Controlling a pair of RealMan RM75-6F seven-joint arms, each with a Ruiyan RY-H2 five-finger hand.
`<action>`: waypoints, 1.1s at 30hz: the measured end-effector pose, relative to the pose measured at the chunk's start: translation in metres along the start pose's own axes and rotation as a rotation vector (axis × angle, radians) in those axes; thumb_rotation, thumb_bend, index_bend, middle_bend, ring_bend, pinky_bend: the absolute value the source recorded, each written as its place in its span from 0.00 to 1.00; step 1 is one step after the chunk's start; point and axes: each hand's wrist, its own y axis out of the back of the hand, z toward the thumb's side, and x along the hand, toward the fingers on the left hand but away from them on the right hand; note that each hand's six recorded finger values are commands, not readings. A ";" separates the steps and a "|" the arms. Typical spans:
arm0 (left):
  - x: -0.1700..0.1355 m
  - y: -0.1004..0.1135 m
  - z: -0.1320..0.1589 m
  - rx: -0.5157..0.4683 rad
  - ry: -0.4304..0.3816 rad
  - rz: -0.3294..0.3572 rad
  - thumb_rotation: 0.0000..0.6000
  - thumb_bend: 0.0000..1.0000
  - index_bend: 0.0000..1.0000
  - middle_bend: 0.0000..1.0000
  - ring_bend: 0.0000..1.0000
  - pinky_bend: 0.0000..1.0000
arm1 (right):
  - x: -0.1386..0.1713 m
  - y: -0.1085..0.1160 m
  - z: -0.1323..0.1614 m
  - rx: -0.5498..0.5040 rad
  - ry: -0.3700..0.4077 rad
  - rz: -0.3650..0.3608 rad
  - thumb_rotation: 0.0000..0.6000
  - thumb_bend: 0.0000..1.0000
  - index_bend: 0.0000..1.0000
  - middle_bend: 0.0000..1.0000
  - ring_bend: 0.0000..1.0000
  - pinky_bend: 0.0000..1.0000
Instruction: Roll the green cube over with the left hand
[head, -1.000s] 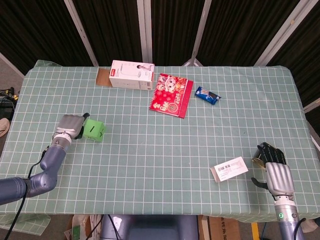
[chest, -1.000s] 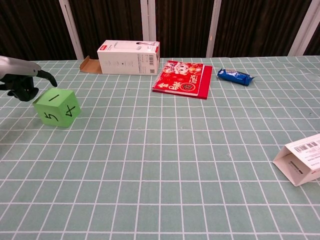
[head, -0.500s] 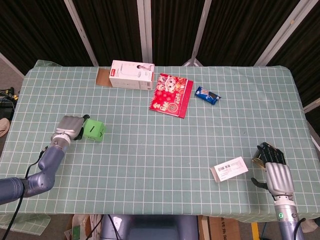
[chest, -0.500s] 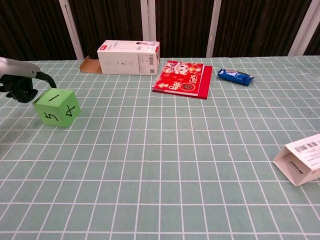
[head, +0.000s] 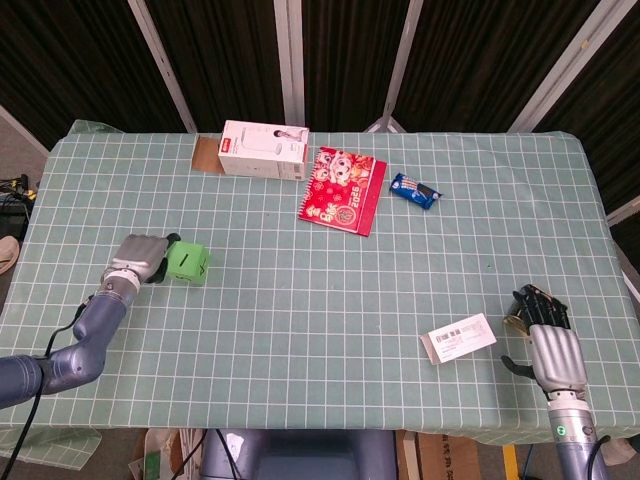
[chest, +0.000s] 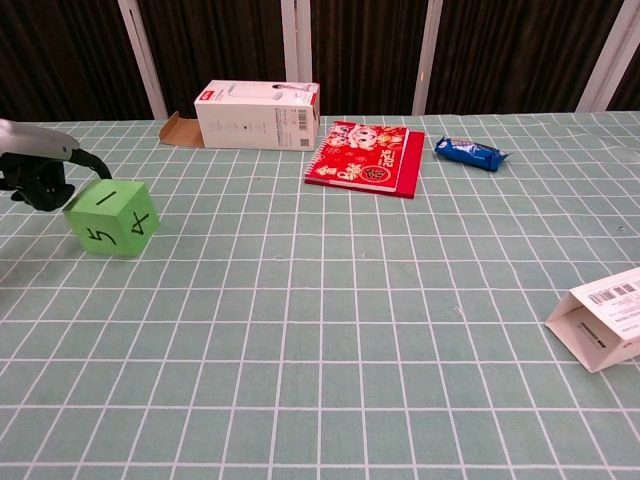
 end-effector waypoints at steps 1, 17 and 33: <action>-0.002 0.000 -0.002 0.003 0.001 -0.001 1.00 0.91 0.17 0.82 0.75 0.83 | 0.000 0.000 0.000 0.000 0.001 0.001 1.00 0.18 0.08 0.01 0.00 0.02; -0.021 -0.008 -0.027 0.046 0.027 -0.056 1.00 0.91 0.17 0.82 0.75 0.83 | -0.001 -0.003 0.001 0.002 0.002 0.009 1.00 0.19 0.08 0.01 0.00 0.02; -0.029 -0.020 -0.018 0.049 -0.049 -0.051 1.00 0.91 0.17 0.82 0.75 0.83 | 0.000 -0.002 0.000 -0.001 -0.001 0.012 1.00 0.19 0.08 0.01 0.00 0.02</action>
